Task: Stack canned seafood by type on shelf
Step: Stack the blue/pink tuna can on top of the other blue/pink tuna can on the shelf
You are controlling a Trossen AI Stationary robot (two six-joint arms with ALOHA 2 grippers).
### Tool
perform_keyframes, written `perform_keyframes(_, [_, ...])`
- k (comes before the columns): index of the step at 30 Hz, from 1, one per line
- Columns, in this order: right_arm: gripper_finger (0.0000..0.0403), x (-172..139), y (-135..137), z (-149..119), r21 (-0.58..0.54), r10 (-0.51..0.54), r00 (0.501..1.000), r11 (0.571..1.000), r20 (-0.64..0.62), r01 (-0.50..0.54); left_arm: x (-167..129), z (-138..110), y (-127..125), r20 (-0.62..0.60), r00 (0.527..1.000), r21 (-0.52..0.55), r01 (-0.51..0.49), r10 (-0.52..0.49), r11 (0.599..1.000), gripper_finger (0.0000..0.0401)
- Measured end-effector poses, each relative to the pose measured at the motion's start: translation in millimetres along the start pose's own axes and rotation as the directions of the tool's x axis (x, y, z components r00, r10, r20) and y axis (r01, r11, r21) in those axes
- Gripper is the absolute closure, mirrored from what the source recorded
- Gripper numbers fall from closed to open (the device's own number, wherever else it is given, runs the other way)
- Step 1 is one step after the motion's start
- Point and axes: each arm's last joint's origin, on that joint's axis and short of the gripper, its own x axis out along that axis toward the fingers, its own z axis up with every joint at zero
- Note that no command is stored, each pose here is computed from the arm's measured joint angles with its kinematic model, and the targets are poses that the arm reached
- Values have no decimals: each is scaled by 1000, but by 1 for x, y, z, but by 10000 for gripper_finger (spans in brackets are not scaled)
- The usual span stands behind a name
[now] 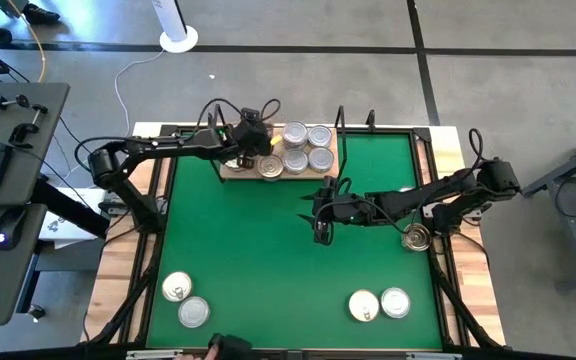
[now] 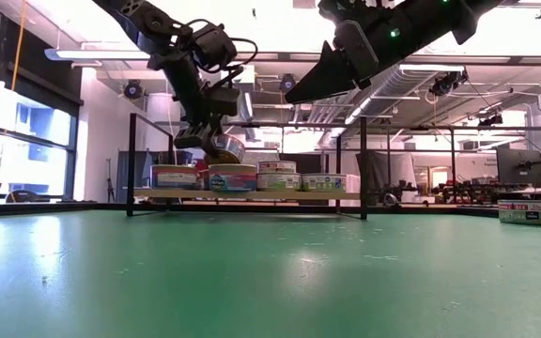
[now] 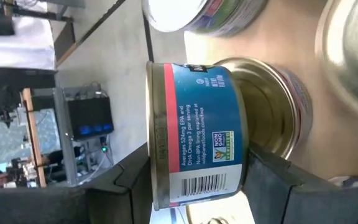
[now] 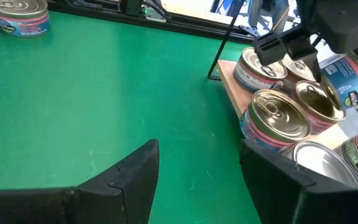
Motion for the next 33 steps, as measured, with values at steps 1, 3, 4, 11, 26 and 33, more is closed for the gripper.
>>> perform_keyframes(1, [187, 0, 0, 0, 0, 0, 1000, 1000, 0, 0, 1, -2, 2, -4, 1000, -6, -1, 1, 1000, 223])
perform_keyframes(3, [187, 0, 0, 0, 0, 1, 1000, 1000, 0, -1, 4, -5, 4, -9, 1000, -18, -6, 5, 1000, 223])
perform_keyframes(4, [187, 0, 0, 0, 0, 1, 1000, 1000, 0, -1, 5, -6, 5, -11, 1000, -21, -8, 8, 1000, 223])
perform_keyframes(11, [187, 0, 0, 0, 0, 2, 1000, 1000, 0, -2, 6, -6, 7, -16, 999, -28, -38, 38, 999, 223])
perform_keyframes(26, [187, 0, 0, 0, -2, 2, 1000, 1000, -3, -2, 7, -3, 7, 18, 999, -42, -38, 39, 998, 212])
perform_keyframes(33, [187, 0, 0, 0, -1, 2, 1000, 1000, -3, -2, 8, -4, 7, 17, 999, -43, -28, 28, 999, 210])
